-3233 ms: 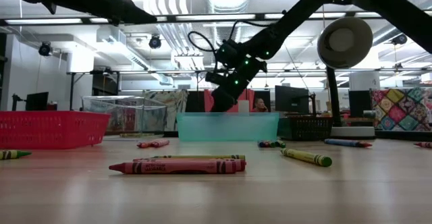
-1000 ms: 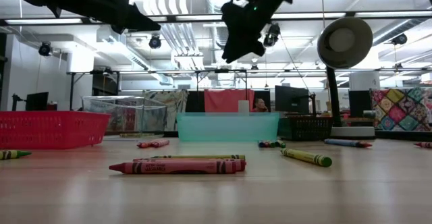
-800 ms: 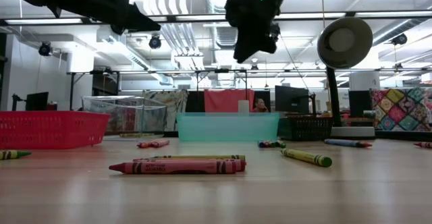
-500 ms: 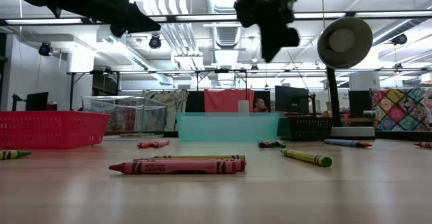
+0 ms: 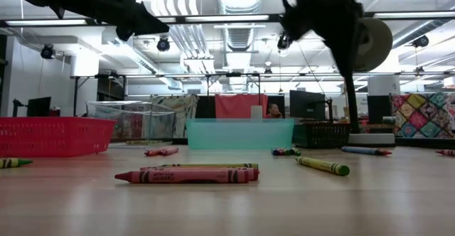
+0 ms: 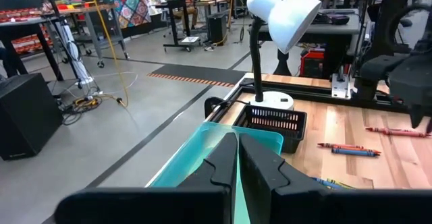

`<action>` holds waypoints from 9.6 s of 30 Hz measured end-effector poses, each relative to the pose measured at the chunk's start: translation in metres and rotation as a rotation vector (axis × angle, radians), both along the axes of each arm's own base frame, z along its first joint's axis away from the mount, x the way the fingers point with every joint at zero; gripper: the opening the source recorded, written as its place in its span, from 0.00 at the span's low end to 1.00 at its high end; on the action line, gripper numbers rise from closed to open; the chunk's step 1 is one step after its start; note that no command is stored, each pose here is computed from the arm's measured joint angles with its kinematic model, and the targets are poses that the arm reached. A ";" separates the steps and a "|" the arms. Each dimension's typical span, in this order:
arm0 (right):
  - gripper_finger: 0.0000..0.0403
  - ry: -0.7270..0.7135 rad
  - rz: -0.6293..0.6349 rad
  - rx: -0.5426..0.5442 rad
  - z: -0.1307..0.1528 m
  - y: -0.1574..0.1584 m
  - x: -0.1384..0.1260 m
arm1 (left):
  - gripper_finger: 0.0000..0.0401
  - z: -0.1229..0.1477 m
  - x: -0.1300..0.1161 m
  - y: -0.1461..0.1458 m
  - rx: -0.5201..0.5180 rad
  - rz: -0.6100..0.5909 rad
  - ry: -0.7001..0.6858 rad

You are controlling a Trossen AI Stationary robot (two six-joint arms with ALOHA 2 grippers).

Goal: Sort crayons
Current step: Put the red crayon into the red bin

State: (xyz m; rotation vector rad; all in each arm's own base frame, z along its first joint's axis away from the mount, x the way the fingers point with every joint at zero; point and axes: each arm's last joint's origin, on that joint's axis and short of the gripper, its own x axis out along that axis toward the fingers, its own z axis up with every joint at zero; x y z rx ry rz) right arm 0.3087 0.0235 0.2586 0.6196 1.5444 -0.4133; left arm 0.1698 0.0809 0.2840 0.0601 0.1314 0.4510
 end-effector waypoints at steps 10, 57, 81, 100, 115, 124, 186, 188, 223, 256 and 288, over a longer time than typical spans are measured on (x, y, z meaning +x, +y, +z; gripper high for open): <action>0.16 0.166 -0.243 -0.022 -0.034 -0.005 -0.072 | 0.00 0.000 0.000 0.000 0.000 0.000 0.000; 0.27 0.223 -0.519 -0.135 -0.127 -0.012 -0.135 | 0.00 0.000 0.000 0.000 0.003 0.000 -0.002; 0.03 0.168 -0.490 -0.195 -0.114 -0.014 -0.135 | 0.00 0.000 0.000 0.000 -0.001 0.001 -0.002; 0.03 -0.978 -0.114 -0.339 0.015 -0.018 -0.062 | 0.01 -0.021 0.047 0.004 -0.151 -0.571 -0.089; 0.03 -1.444 0.251 -0.568 0.021 -0.032 0.001 | 0.22 -0.044 0.081 0.004 -0.228 -0.665 -0.143; 0.03 -1.504 0.312 -0.585 0.025 -0.048 0.031 | 0.25 -0.052 0.094 -0.003 -0.220 -0.749 -0.190; 0.03 -1.172 0.367 -0.546 0.036 -0.053 0.011 | 0.00 -0.023 -0.001 -0.024 -0.622 0.015 0.932; 0.03 -1.161 0.370 -0.543 0.033 -0.053 0.011 | 0.00 -0.028 -0.006 -0.026 -0.667 0.045 0.982; 0.03 -1.141 0.368 -0.532 0.027 -0.053 0.009 | 0.16 -0.068 -0.014 -0.032 -0.725 -0.058 1.174; 0.03 -0.359 -0.176 -0.075 -0.026 -0.046 -0.044 | 0.12 -0.032 0.076 -0.003 -0.046 -0.320 0.410; 0.03 0.243 -0.412 0.046 -0.059 0.001 -0.101 | 0.12 -0.040 0.091 0.002 0.001 -0.326 0.392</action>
